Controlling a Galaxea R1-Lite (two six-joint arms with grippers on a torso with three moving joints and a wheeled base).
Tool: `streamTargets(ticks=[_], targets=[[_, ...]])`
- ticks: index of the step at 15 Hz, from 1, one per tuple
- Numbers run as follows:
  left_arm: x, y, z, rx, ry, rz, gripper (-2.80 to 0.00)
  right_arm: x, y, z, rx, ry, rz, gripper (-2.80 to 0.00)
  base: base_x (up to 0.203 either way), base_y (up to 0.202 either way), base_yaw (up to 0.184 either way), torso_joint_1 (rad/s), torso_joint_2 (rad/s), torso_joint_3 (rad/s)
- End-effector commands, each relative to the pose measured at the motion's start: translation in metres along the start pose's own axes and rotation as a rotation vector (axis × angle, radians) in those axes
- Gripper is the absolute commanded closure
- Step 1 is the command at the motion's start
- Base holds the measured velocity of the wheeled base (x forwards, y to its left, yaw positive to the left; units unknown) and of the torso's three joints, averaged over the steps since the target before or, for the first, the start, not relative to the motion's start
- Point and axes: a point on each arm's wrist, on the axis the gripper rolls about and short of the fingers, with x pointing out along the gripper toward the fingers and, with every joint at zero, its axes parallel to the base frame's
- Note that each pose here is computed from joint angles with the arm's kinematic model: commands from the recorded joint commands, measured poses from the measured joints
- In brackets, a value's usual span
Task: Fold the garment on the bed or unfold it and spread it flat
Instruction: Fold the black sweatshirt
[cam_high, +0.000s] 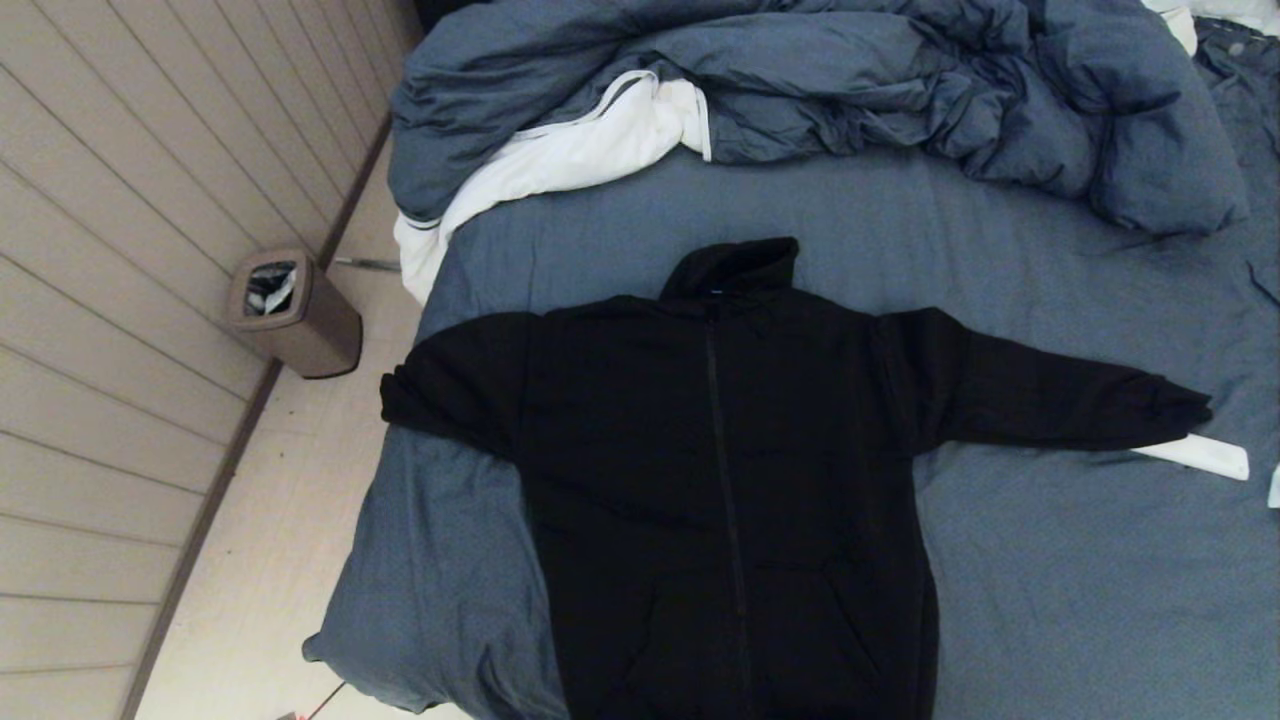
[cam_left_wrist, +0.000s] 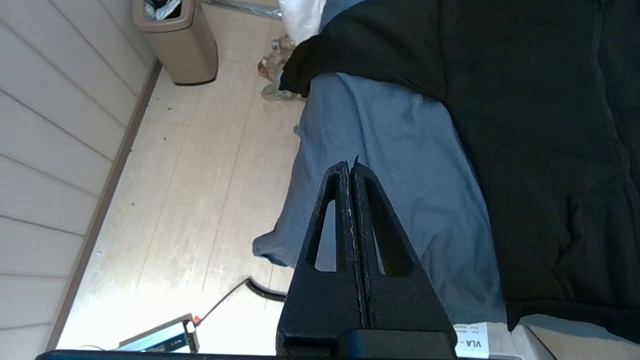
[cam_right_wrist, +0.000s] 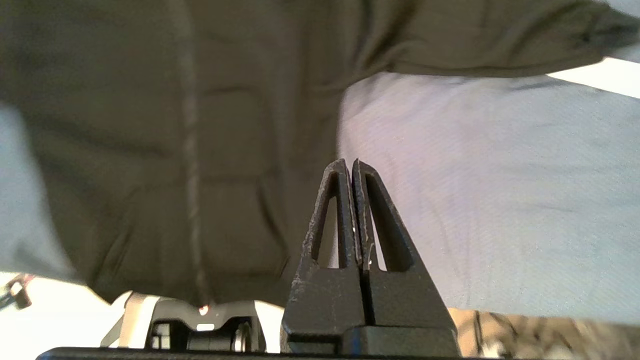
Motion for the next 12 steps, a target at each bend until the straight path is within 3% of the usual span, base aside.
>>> streamTargets(ticks=[1, 3, 6, 9, 12], targets=[[0.000, 0.000, 0.000, -0.001, 0.001, 0.001, 0.00, 0.089, -0.014, 0.027, 0.043, 0.218, -0.133, 0.00, 0.000, 0.000, 0.000, 0.000, 0.00, 0.000], [0.000, 0.000, 0.000, -0.001, 0.000, 0.001, 0.00, 0.145, -0.057, 0.048, 0.123, 0.262, -0.261, 0.00, 0.000, 0.000, 0.000, 0.000, 0.00, 0.000], [0.000, 0.000, 0.000, 0.002, 0.000, 0.000, 0.00, 0.211, -0.153, 0.062, 0.230, 0.267, -0.401, 0.00, 0.000, 0.000, 0.000, 0.000, 0.00, 0.000], [0.000, 0.000, 0.000, 0.002, 0.001, 0.000, 0.00, 0.237, -0.240, 0.063, 0.270, 0.218, -0.504, 0.00, 0.000, 0.000, 0.000, 0.000, 0.00, 0.000], [0.000, 0.000, 0.000, 0.002, -0.001, 0.000, 0.00, 0.246, -0.301, 0.042, 0.288, 0.227, -0.577, 0.00, 0.000, 0.000, 0.000, 0.000, 0.00, 0.000]])
